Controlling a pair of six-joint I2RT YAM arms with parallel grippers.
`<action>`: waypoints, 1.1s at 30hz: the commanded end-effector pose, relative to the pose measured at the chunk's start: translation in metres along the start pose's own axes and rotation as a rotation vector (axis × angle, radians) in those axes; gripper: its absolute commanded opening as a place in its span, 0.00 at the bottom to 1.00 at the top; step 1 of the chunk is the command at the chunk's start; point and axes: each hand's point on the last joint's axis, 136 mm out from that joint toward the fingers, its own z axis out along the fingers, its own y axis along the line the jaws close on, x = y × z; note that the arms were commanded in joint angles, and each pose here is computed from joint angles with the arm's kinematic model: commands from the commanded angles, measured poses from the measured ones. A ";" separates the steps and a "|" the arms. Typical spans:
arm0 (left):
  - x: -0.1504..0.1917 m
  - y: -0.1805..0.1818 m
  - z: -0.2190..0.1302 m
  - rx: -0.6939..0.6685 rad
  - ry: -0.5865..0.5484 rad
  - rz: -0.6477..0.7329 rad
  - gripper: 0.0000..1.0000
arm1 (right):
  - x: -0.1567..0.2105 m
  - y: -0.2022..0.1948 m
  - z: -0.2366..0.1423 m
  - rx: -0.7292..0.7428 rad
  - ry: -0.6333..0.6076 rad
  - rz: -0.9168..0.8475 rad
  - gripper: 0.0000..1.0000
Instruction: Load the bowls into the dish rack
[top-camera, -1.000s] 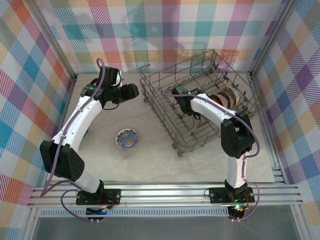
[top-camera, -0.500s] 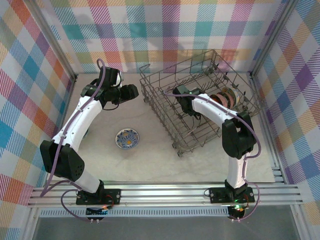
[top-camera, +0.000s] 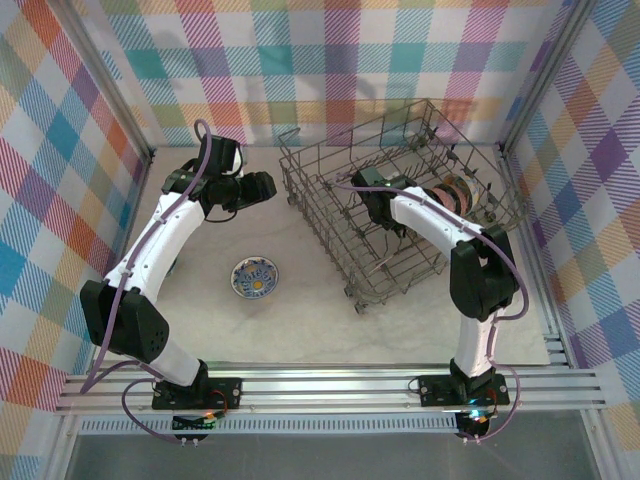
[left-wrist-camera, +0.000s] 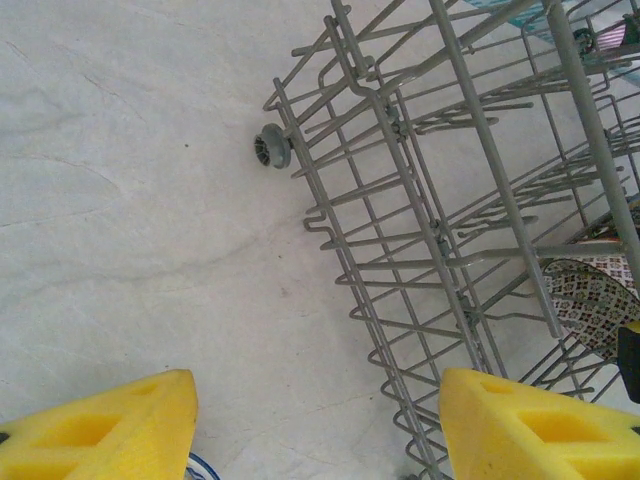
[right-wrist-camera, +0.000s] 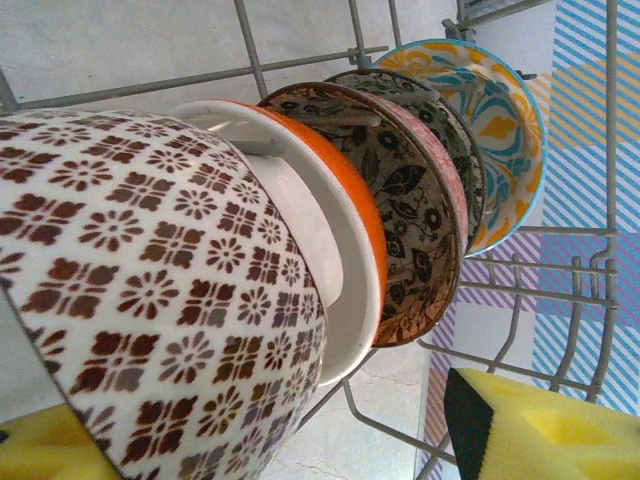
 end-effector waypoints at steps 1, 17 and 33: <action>0.005 0.007 -0.004 -0.020 0.010 -0.016 0.65 | -0.009 0.039 -0.001 -0.157 -0.025 0.058 0.64; 0.009 0.008 -0.004 -0.013 0.011 -0.029 0.64 | -0.010 0.034 0.002 -0.108 -0.052 0.099 0.39; 0.010 0.008 0.000 -0.010 0.020 -0.033 0.63 | -0.015 0.019 -0.012 -0.110 -0.084 0.131 0.23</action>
